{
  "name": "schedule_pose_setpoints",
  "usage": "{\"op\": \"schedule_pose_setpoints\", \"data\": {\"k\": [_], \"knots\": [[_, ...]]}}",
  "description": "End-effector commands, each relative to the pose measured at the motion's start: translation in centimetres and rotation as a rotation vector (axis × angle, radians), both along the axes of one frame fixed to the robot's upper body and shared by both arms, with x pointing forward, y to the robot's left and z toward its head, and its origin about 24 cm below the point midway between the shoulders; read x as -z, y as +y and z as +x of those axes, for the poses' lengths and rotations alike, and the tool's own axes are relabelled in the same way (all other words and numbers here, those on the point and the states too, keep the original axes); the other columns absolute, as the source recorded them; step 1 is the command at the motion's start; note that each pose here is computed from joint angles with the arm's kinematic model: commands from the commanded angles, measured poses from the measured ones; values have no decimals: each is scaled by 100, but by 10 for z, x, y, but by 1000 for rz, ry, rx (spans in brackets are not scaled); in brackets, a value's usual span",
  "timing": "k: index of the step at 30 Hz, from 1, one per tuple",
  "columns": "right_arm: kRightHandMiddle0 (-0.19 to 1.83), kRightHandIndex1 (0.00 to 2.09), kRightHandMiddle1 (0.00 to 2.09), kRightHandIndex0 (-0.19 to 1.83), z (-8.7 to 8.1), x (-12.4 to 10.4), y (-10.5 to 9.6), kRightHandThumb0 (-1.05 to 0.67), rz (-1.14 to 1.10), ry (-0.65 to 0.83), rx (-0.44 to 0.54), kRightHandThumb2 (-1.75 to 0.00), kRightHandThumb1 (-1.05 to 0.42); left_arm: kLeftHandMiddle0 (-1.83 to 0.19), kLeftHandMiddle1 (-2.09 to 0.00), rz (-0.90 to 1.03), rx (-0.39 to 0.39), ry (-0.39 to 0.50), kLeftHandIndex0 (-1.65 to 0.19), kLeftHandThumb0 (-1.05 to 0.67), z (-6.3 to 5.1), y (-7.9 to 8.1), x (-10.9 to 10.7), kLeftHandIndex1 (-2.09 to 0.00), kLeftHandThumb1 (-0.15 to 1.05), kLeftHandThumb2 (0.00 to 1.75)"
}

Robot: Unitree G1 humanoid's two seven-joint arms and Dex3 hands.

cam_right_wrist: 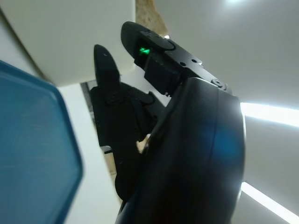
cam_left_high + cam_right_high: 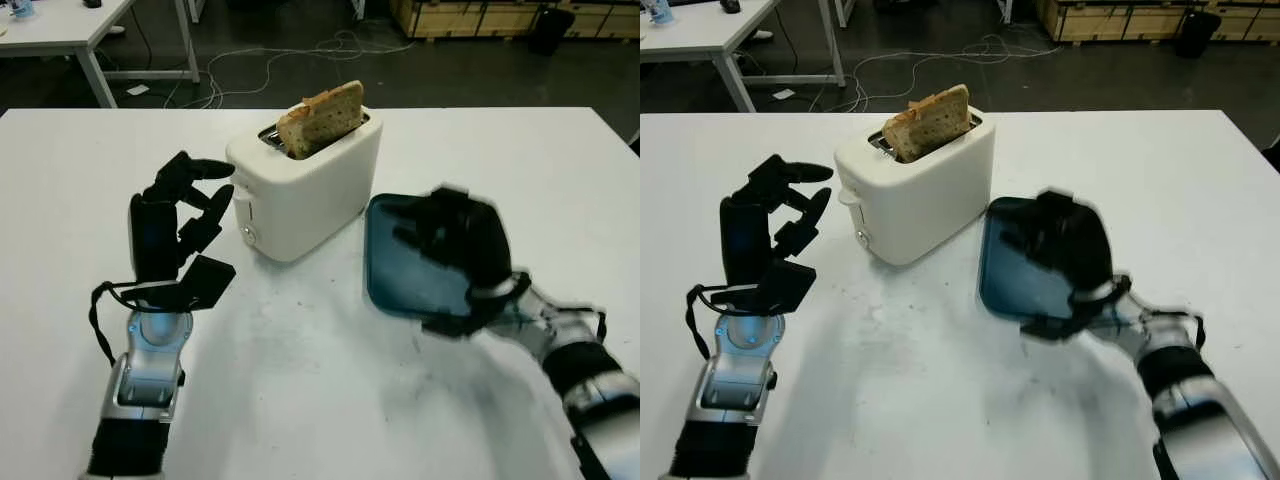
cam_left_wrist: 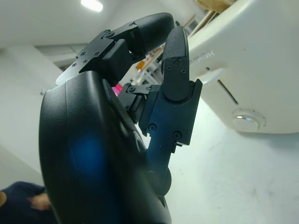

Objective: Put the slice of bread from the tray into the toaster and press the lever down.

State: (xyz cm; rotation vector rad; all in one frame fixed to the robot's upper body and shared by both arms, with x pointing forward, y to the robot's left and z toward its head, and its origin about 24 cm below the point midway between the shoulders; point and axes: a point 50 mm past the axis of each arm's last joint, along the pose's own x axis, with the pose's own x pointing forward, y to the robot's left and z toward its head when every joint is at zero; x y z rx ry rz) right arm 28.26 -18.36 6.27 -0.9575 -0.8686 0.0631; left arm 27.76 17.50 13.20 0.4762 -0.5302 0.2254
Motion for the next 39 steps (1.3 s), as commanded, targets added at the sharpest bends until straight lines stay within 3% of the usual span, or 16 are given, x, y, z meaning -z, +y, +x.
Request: {"op": "schedule_pose_setpoints", "data": {"k": [1, 4, 11, 19, 26, 29, 35, 39], "knots": [[103, 76, 3, 88, -7, 1, 1, -32, 43, 4, -7, -13, -92, -72, -155, 36, 1, -13, -76, -43, 2, 2, -8, -70, 92, 22], [108, 95, 5, 86, -13, 1, 6, -36, 80, 17, -34, -16, -92, -72, -156, 55, 8, -17, -77, -42, 2, 3, -11, -69, 92, 20], [102, 76, 0, 79, -5, -23, 17, -35, 89, -46, -72, -9, -92, -72, -159, 21, 12, -12, -79, -41, 0, -3, -5, -69, 92, 20], [100, 80, 0, 75, 19, -89, 19, -29, 89, -221, -157, -6, -92, -71, -153, -94, 15, -3, -78, -43, -9, -13, 11, -76, 92, 21], [108, 74, 3, 82, 52, -135, 18, -25, -11, -238, -153, 0, -89, -66, -155, -134, 12, 18, -69, -43, -14, -20, 21, -88, 92, 28], [110, 72, 3, 90, 65, -143, 20, -26, -44, -199, -147, 0, -88, -65, -157, -143, 13, 16, -67, -42, -15, -21, 23, -90, 92, 29], [118, 98, 6, 88, 88, -148, 27, -32, -145, -73, -119, 0, -85, -64, -161, -162, 5, 21, -65, -41, -16, -23, 23, -93, 92, 30], [121, 87, 6, 96, 95, -147, 32, -32, -244, -45, -108, 0, -81, -63, -161, -167, 1, 16, -64, -40, -17, -23, 23, -94, 92, 30]]}}
